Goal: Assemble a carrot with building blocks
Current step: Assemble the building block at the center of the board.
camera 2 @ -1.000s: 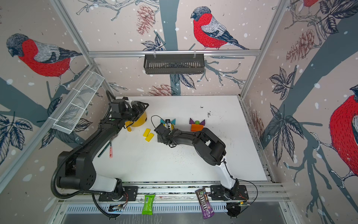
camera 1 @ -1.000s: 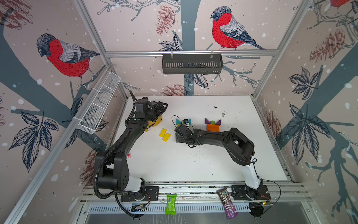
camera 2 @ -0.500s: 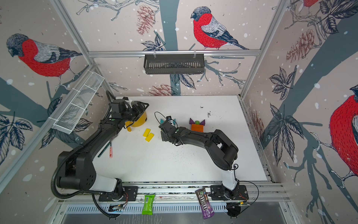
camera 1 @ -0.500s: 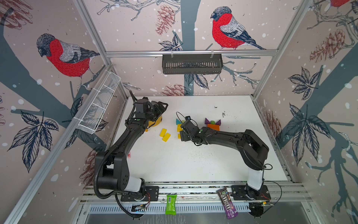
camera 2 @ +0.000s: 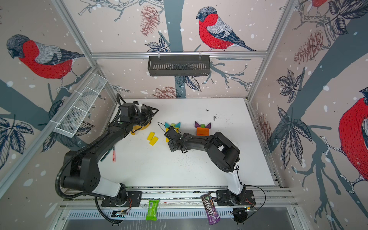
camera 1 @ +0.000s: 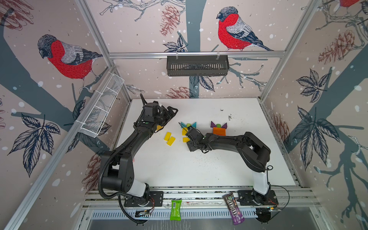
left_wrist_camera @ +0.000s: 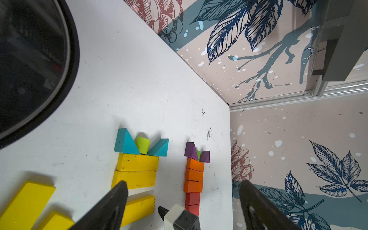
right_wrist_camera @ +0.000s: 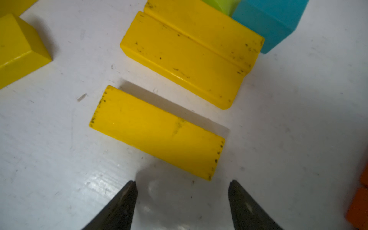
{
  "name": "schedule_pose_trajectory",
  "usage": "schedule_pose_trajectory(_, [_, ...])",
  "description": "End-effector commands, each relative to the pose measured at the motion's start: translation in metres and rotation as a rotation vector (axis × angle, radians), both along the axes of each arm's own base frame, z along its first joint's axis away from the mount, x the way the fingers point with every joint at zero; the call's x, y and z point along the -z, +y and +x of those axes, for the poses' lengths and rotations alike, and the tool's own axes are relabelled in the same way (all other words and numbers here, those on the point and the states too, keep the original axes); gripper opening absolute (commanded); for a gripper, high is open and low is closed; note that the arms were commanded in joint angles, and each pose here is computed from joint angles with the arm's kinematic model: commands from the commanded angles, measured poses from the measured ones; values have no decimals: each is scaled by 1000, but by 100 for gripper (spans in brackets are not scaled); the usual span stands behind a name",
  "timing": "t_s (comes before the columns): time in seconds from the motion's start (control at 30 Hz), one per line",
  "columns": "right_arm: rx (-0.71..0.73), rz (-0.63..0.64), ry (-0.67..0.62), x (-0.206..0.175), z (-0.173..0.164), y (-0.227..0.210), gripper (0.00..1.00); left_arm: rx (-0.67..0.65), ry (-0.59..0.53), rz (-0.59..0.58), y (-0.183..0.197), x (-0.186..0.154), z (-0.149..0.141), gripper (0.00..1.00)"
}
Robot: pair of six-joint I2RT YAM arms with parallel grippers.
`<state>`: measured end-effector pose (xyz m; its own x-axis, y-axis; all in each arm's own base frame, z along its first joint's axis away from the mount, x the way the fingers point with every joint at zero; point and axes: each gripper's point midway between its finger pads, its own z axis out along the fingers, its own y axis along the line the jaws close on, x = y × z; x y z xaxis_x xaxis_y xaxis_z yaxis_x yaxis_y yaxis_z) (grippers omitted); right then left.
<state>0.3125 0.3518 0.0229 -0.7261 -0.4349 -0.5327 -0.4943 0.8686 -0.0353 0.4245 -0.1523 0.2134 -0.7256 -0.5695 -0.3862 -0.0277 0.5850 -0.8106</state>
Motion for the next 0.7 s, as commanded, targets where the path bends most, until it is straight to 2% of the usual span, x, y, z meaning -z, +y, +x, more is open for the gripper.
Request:
schedule_pose_trajectory(0.0, [6,-43,-17,4,4,-4,73,9,-33,-2,-2,-7,3,88])
schedule_pose_trajectory(0.27, [26,-32,-25,4,11,1,67,12,-34,-8,-3,-9,3,88])
schedule_pose_trajectory(0.67, [54,-6,-35,0,20,6,64,11,-32,-6,-3,-8,2,88])
